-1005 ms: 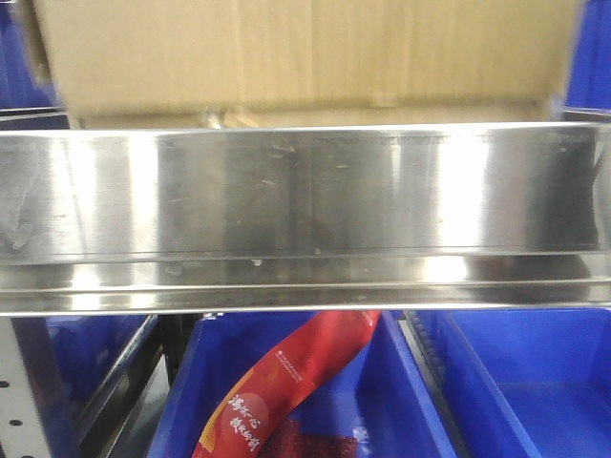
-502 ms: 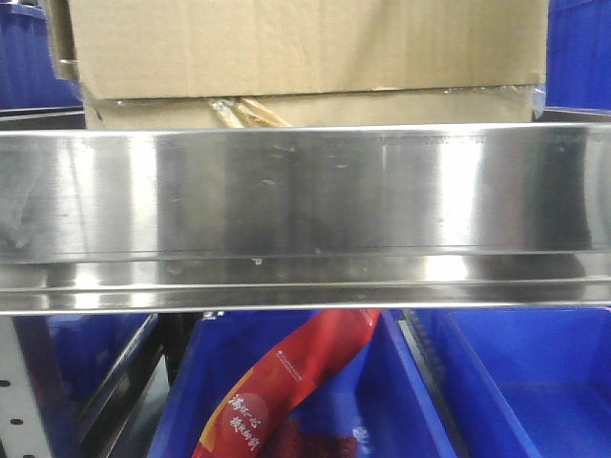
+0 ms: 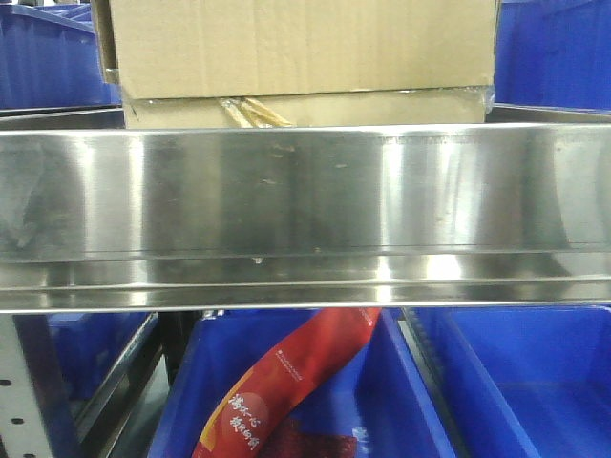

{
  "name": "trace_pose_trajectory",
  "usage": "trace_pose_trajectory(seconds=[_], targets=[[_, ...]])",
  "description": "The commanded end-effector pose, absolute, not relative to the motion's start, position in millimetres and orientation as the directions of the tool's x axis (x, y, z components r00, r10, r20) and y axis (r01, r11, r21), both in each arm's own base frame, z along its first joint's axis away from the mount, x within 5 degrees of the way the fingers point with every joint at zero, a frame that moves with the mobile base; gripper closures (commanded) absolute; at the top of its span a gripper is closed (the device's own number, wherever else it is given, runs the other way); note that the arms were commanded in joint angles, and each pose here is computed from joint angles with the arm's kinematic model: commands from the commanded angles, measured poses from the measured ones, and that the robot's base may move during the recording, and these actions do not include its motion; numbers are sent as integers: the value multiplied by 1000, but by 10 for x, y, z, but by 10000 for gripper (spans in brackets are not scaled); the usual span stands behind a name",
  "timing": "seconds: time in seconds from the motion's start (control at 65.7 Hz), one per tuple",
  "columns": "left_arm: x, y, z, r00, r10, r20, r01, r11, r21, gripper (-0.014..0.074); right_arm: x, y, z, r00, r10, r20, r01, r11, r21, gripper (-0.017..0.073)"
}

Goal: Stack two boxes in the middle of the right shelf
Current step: 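Open both grippers and pull them back from the boxes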

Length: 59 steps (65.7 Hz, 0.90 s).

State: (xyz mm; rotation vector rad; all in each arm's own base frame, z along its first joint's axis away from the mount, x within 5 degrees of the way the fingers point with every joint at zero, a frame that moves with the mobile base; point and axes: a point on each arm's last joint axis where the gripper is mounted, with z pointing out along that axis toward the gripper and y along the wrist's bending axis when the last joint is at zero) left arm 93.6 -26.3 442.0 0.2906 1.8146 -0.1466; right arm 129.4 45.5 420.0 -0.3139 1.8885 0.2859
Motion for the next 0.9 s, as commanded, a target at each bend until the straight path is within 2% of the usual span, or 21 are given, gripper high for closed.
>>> trace_pose_trajectory(seconds=[0.0,0.213,0.365,0.883], targets=[[780,-194,4255,-152,132,-979,271,959,87,704,1219,412,3999,-256,-95,-962,-344,939,-1,721],[590,-150,3700,-29,109,-994,294,951,96,704,1042,338,3527,-157,-85,-984,-322,946,-30,721],[552,-167,3485,80,74,-994,314,944,96,704,1027,326,3459,-120,-71,-990,-313,949,-31,721],[528,-159,3461,97,68,-993,315,944,96,704,1034,321,3501,-76,-57,-995,-305,952,-31,721]])
